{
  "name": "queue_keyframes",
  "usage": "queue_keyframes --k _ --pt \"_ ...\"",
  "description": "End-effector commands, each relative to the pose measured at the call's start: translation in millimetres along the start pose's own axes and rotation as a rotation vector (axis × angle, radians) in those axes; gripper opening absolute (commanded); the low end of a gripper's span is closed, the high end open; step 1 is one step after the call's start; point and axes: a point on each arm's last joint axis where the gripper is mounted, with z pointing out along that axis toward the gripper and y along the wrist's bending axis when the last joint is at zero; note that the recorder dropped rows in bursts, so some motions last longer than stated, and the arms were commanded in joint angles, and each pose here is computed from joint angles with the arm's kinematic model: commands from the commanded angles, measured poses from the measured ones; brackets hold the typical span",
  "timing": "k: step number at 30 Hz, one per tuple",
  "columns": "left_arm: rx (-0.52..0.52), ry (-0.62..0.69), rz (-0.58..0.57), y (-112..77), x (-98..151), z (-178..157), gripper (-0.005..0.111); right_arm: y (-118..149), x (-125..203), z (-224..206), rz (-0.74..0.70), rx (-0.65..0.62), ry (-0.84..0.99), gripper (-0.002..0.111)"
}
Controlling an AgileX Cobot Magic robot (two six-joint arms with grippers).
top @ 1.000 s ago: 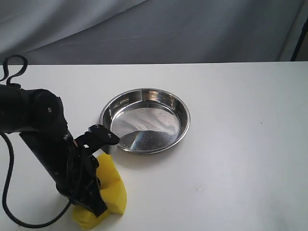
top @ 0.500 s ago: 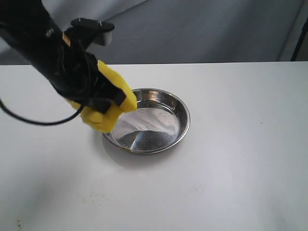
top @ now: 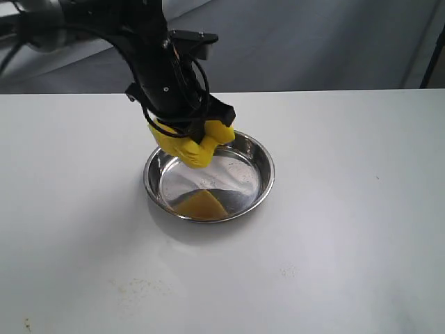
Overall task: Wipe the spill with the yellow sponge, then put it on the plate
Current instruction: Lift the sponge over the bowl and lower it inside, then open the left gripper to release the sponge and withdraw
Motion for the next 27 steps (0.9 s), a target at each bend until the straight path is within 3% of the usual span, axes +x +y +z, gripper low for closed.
queue_keyframes --k 1,9,19,23,27 --pt "-0.025 0.036 -0.022 3.5 -6 30 0.005 0 0 0 0.003 0.005 -0.016 0.0" --pt "-0.029 0.096 -0.028 7.6 -3 60 0.032 0 -1 0 0.003 0.005 -0.024 0.0" --pt "-0.012 0.069 -0.019 3.7 -14 44 0.06 0 -1 0 0.003 0.005 -0.024 0.0" --pt "-0.005 0.114 -0.043 0.7 -16 28 0.057 0 -1 0 0.003 0.005 -0.024 0.0" --pt "-0.017 0.083 -0.1 4.1 -20 18 0.023 0 -1 0 0.003 0.005 -0.024 0.0"
